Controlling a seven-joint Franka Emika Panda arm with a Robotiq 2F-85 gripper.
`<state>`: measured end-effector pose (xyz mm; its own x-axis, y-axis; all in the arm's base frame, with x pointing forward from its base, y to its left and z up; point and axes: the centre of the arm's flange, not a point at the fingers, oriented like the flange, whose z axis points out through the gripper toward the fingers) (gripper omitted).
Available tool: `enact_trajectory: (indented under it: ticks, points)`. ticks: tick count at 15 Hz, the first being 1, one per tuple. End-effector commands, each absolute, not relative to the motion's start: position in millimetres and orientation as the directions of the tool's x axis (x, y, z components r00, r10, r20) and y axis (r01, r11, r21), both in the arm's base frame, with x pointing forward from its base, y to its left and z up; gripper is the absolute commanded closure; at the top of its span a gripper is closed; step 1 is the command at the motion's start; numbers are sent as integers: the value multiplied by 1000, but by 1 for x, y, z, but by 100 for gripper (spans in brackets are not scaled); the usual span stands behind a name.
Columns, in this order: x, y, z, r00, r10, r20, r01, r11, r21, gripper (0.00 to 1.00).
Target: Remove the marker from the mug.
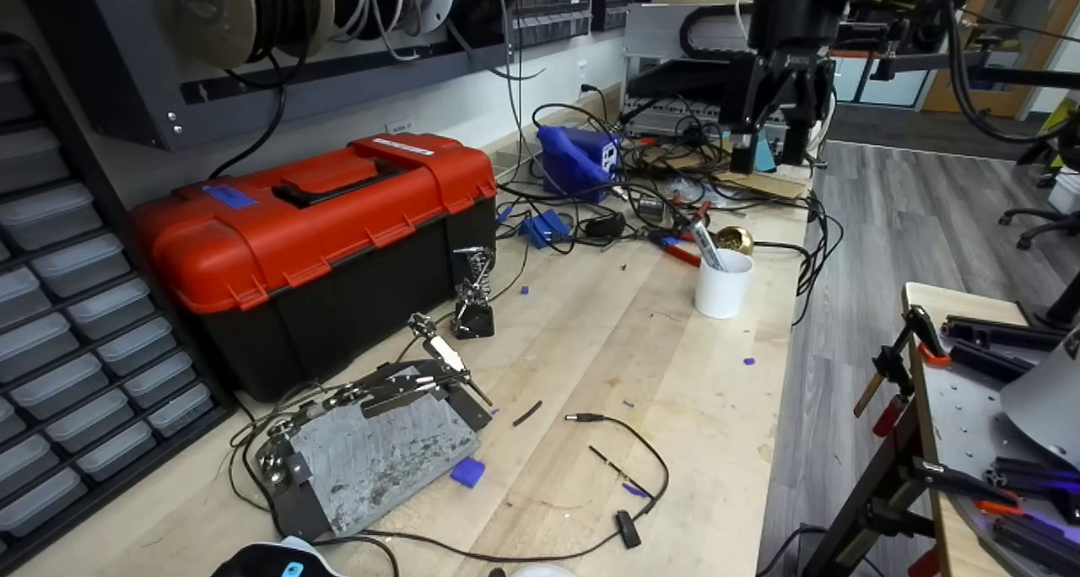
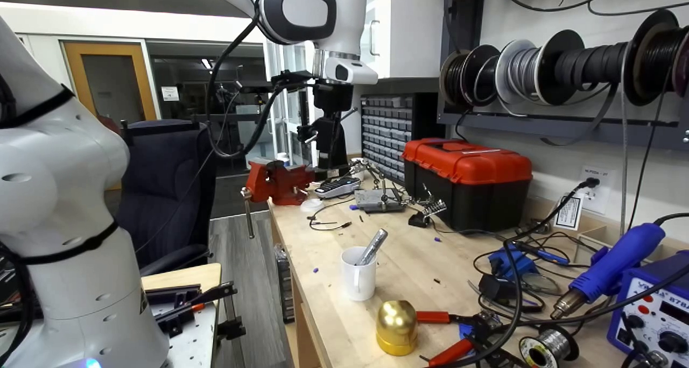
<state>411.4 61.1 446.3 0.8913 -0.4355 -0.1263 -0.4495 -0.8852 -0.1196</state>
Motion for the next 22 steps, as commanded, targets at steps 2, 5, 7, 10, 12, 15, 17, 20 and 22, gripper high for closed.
enact_trajectory:
  ticks: [2, 5, 7, 10, 12, 15, 17, 20, 22]
  points:
    - [436, 40, 449, 851, -518, -89, -523, -851, -51, 0]
    - [454, 35, 443, 840, -535, -94, -540, -841, -34, 0]
    - [468, 35, 438, 835, -537, -115, -545, -837, -44, 0]
    - [458, 36, 432, 849, -513, -126, -521, -852, -43, 0]
    - [467, 34, 426, 846, -515, -137, -525, -850, -41, 0]
    - [470, 34, 425, 845, -516, -139, -525, -850, -41, 0]
    - [473, 39, 422, 846, -511, -152, -522, -852, -39, 0]
    - [476, 35, 411, 841, -522, -145, -531, -847, -34, 0]
    - [477, 30, 403, 833, -532, -155, -542, -840, -29, 0]
